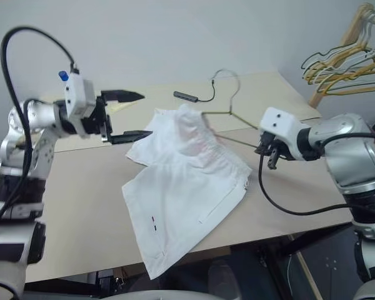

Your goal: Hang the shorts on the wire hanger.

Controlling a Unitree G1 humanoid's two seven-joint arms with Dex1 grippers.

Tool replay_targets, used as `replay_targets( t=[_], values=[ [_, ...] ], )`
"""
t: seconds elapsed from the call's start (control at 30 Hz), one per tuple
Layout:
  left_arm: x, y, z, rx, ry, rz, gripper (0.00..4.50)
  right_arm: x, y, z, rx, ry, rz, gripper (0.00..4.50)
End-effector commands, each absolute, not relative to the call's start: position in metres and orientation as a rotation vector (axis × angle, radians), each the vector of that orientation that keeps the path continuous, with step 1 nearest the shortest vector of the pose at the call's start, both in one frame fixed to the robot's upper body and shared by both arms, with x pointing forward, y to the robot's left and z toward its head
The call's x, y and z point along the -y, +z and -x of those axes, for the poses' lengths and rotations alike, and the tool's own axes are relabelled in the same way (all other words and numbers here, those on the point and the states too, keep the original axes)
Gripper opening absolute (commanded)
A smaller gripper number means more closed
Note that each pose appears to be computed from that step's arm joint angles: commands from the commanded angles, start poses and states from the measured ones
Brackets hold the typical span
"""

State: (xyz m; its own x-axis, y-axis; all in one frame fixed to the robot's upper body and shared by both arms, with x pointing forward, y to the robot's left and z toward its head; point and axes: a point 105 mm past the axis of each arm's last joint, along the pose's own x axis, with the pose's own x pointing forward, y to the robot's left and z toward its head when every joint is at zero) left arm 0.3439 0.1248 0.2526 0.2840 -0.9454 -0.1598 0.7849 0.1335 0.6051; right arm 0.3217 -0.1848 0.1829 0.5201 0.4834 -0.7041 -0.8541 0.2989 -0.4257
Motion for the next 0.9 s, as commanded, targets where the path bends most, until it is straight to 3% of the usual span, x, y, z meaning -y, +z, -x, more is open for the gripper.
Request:
replay_targets(
  t=[0.03,0.2,0.4,0.5,0.77,0.9],
  values=[
    [-0.120,0.251,-0.347,0.295,-1.370,-0.809,4.48,0.173,0.200,-0.315,-0.424,0.978,0.981,0.00],
    [-0.104,0.224,-0.346,0.209,-1.566,-0.978,4.48,0.164,0.203,-0.308,-0.409,1.041,1.028,0.00],
    [-0.095,0.198,-0.353,0.120,-1.618,-1.073,4.48,0.159,0.206,-0.307,-0.398,1.055,1.028,0.00],
    [-0.099,0.182,-0.359,0.071,-1.586,-1.180,3.91,0.157,0.209,-0.304,-0.393,1.066,1.014,0.00],
    [-0.094,0.176,-0.366,0.095,-1.518,-1.146,1.22,0.152,0.217,-0.303,-0.387,1.076,0.914,0.00],
    [-0.097,0.174,-0.366,0.084,-1.509,-1.112,0.13,0.150,0.220,-0.303,-0.368,1.079,0.898,0.00]
  ],
)
